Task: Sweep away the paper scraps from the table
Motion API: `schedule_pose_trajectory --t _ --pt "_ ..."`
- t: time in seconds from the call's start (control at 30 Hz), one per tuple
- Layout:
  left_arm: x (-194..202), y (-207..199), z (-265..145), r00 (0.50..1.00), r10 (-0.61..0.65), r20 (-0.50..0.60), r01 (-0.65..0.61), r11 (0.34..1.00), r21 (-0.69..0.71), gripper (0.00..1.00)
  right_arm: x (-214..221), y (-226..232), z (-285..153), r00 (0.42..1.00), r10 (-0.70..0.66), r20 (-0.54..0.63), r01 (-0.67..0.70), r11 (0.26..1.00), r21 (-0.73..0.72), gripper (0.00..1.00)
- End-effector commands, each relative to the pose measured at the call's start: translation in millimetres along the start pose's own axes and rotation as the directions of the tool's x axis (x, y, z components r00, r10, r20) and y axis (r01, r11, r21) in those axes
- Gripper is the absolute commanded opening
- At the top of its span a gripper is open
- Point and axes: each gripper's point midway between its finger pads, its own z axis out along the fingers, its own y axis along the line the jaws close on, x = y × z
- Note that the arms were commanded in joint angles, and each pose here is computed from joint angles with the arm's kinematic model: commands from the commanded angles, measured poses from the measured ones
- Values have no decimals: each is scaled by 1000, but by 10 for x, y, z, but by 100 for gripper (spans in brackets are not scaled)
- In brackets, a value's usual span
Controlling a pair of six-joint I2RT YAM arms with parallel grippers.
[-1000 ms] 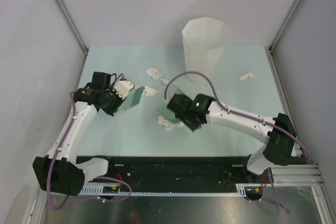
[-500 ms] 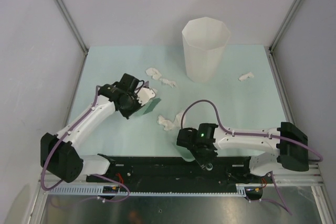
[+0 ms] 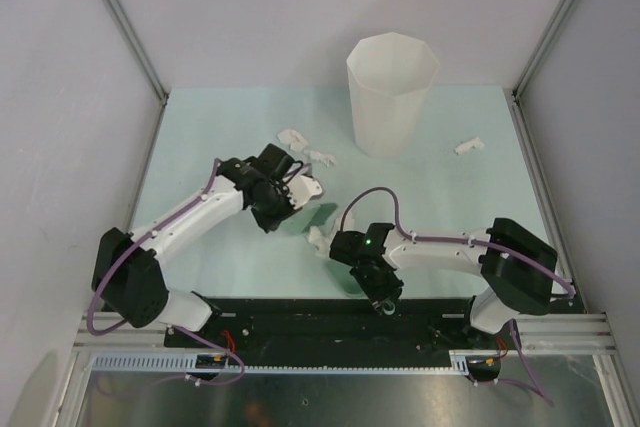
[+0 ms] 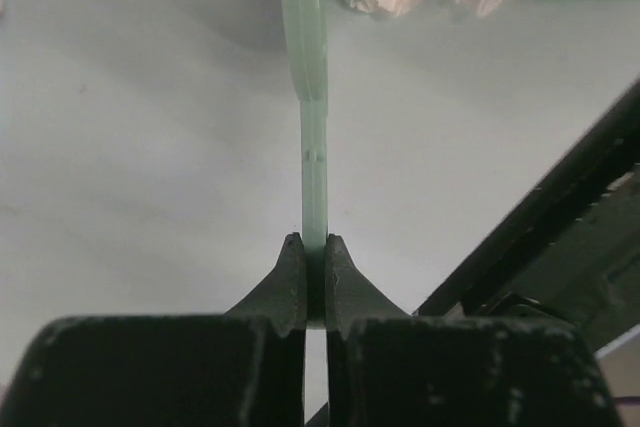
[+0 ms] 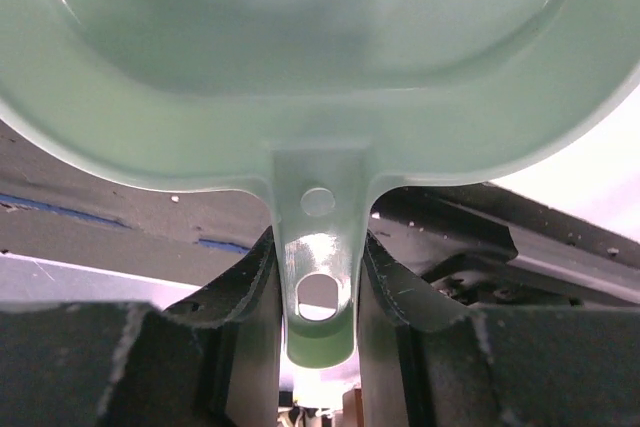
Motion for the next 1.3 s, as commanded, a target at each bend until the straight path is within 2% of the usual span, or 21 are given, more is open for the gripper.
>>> schedule_pose_trajectory --t 0.0,0.13,0.33,0.43,0.57,0.8,0.9,1.03,1.27 --pt "-270 -520 -42 994 47 96 -66 977 201 0 -188 -13 53 999 -21 44 22 1000 -21 0" --pt "-391 -745 -232 984 74 162 -121 948 296 0 -323 -57 102 997 -32 74 33 999 -16 0" --pt "-486 -776 -541 968 77 238 -145 948 283 0 -393 30 102 993 -47 104 52 997 -52 0" --pt "-448 -645 -590 970 78 230 -126 971 204 0 -362 -2 73 993 -48 106 52 998 -33 0" --pt "-413 -324 -720 971 14 239 -38 995 94 0 -330 22 -5 990 -58 126 64 997 -39 0" --pt "-255 168 -962 963 -56 264 76 995 -70 0 -210 144 -186 978 -111 175 124 990 -60 0" --pt "-172 294 -963 962 -86 258 113 990 -89 0 -191 95 -267 974 -108 201 117 993 -32 0" --pt "-113 407 -983 956 -122 267 152 984 -95 0 -125 244 -411 953 -190 237 206 977 -45 0" --pt "-47 535 -983 951 -154 269 189 976 -108 0 -219 360 -911 912 -221 344 264 961 -83 0"
